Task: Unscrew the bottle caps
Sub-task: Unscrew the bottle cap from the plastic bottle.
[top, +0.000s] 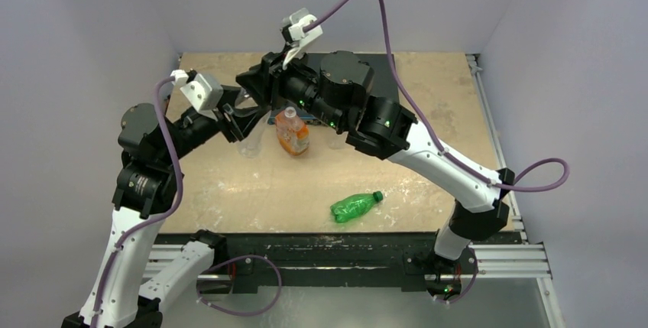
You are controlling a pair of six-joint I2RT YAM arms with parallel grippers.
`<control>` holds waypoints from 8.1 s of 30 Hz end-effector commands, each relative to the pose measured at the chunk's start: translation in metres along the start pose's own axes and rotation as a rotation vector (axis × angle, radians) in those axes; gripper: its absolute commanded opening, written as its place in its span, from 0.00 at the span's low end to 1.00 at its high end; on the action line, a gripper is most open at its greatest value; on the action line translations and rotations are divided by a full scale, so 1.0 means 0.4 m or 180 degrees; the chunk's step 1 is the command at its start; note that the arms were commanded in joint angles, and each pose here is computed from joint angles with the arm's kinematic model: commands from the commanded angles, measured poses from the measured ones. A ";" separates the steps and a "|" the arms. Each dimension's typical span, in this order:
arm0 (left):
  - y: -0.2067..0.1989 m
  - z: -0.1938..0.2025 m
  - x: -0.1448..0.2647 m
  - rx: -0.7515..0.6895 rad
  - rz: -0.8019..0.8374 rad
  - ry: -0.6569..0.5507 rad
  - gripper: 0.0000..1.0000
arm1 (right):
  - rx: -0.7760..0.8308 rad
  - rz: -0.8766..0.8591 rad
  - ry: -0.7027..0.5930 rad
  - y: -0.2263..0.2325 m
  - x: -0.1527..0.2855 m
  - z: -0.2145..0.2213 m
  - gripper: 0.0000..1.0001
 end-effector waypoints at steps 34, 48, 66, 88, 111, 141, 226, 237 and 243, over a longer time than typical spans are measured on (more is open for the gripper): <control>-0.225 -0.198 0.096 0.0560 0.2130 -0.0685 0.00 | 0.0304 -0.3531 0.0374 0.184 0.319 -0.078 0.08; -0.015 -0.056 0.006 -0.0127 0.0165 -0.0171 0.00 | 0.0095 -0.0225 -0.0239 0.039 0.091 -0.116 0.73; 0.006 -0.025 0.008 -0.0150 -0.0048 -0.0086 0.00 | -0.0080 -0.0074 -0.0319 0.030 0.050 -0.083 0.42; 0.002 -0.022 0.012 -0.0137 -0.0048 -0.0101 0.00 | -0.0160 -0.0078 -0.0317 0.025 0.048 -0.064 0.32; -0.009 -0.021 0.011 -0.0075 0.0028 -0.0119 0.00 | -0.0144 -0.0177 -0.0383 0.042 0.064 -0.098 0.00; -0.232 -0.203 0.117 0.0334 0.2060 -0.0690 0.00 | 0.0225 -0.3277 0.0279 0.159 0.298 -0.088 0.12; -0.198 -0.142 0.057 0.0706 0.1870 -0.0506 0.00 | 0.0609 -0.2459 0.0145 0.123 0.280 -0.155 0.00; -0.063 -0.054 0.000 0.0273 0.0526 -0.0263 0.00 | -0.0046 -0.0643 -0.0347 -0.036 0.166 -0.226 0.90; 0.004 -0.008 -0.006 0.0054 -0.0040 -0.0112 0.00 | -0.0104 -0.0245 -0.0188 -0.036 0.098 -0.136 0.88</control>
Point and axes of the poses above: each gripper's point midway between its finger pads, its own x axis back along the fingers, its own y axis along the line the jaws close on, z = x × y, the point moved 3 cm from there along x, back along the fingers, and after that the axes turned 10 degrees about -x, right-handed, at the moved point
